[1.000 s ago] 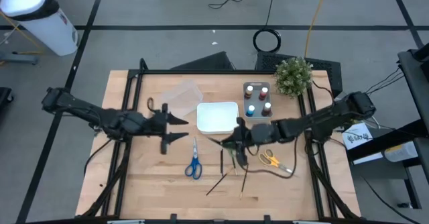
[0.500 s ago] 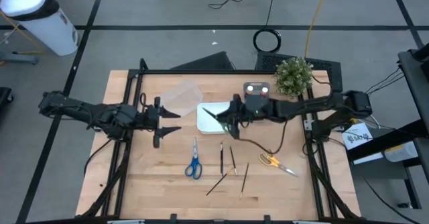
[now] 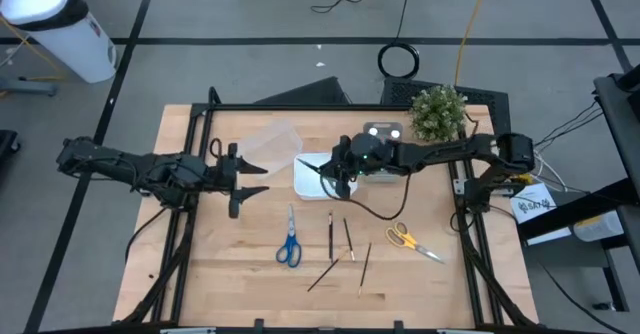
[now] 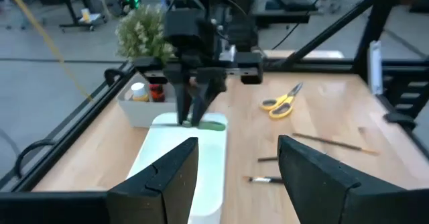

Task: Pick & Place Paint Supplies
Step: Put the green scissors in the white bin, then put the yellow scissors in the white bin

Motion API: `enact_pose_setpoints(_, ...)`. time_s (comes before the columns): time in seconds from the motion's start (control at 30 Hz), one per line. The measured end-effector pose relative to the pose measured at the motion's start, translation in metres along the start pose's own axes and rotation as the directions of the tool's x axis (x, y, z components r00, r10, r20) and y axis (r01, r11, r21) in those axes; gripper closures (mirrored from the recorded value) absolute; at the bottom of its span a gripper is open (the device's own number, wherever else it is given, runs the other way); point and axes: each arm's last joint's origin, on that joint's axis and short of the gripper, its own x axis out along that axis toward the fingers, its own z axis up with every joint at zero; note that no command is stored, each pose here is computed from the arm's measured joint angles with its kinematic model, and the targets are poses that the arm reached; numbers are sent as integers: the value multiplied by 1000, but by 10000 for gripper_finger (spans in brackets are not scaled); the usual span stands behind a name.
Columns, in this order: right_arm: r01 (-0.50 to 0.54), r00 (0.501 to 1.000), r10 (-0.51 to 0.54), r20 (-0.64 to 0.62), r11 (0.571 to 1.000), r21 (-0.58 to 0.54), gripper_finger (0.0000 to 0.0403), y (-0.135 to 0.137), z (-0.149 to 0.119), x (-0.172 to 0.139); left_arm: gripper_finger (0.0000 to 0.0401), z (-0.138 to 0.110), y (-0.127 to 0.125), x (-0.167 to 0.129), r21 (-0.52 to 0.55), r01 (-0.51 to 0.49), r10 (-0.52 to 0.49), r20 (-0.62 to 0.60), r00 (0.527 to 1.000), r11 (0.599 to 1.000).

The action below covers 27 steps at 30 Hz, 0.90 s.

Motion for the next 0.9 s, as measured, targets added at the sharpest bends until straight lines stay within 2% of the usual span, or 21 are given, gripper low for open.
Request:
enact_pose_setpoints(0.23, 13, 995, -13, -98, 1000, -5, 368, -7, -23, 19, 187, -1, 2, 0, -19, -40, 40, -7, 999, 999)
enact_pose_setpoints(0.43, 19, 990, -19, -141, 1000, 0, 363, -8, -29, 21, 187, -1, 2, 0, -24, -42, 42, -12, 999, 999)
enact_pose_setpoints(0.67, 20, 990, -19, -140, 1000, 0, 278, -7, -29, 21, 187, -3, 2, 0, -20, -44, 43, -25, 999, 999)
enact_pose_setpoints(0.9, 16, 990, -14, -137, 1000, 16, 241, -7, -27, 20, 187, -3, 2, 0, -20, -45, 44, -31, 999, 999)
